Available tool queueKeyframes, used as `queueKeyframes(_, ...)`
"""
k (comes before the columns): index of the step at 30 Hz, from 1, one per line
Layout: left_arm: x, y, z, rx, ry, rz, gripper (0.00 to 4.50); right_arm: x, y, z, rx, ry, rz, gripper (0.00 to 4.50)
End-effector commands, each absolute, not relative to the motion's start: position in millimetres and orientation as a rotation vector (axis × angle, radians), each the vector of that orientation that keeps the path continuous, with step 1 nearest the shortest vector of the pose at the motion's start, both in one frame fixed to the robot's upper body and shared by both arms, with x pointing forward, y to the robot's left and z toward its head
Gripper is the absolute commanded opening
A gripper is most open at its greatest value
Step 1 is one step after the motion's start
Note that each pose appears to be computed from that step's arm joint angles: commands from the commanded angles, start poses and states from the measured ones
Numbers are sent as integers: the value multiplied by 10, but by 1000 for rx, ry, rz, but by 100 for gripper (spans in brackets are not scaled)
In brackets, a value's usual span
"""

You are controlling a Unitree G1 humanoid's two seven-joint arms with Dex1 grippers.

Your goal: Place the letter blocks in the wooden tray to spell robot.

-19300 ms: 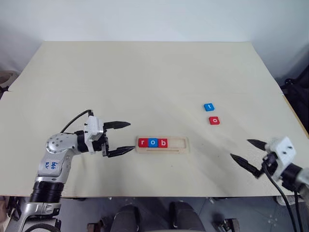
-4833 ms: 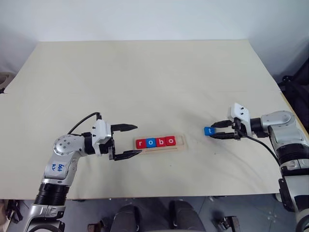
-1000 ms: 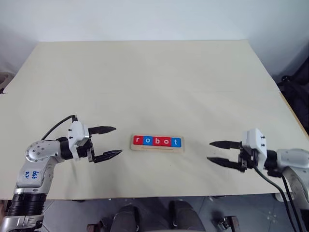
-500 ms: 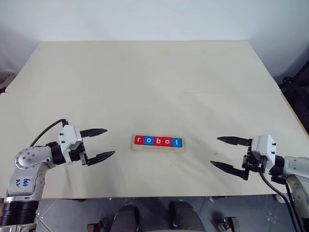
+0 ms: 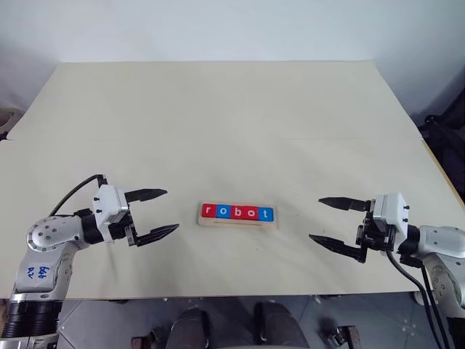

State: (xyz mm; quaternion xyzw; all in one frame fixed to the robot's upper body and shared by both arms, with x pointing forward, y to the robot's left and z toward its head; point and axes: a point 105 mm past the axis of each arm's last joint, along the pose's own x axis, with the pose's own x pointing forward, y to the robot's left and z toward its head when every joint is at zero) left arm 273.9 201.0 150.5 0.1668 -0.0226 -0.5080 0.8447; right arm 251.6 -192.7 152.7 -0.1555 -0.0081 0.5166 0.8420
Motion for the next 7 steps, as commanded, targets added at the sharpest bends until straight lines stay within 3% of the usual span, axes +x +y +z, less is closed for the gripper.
queueKeyframes(1,2747,1963,1637,350,-103,-1082,450,2496,-1879,1643,-347,-58,1110,447)
queueKeyframes(7,2749,1929,1602,378,-93,-1098,450,2511,-1882,1609,-353,-46,1114,447)
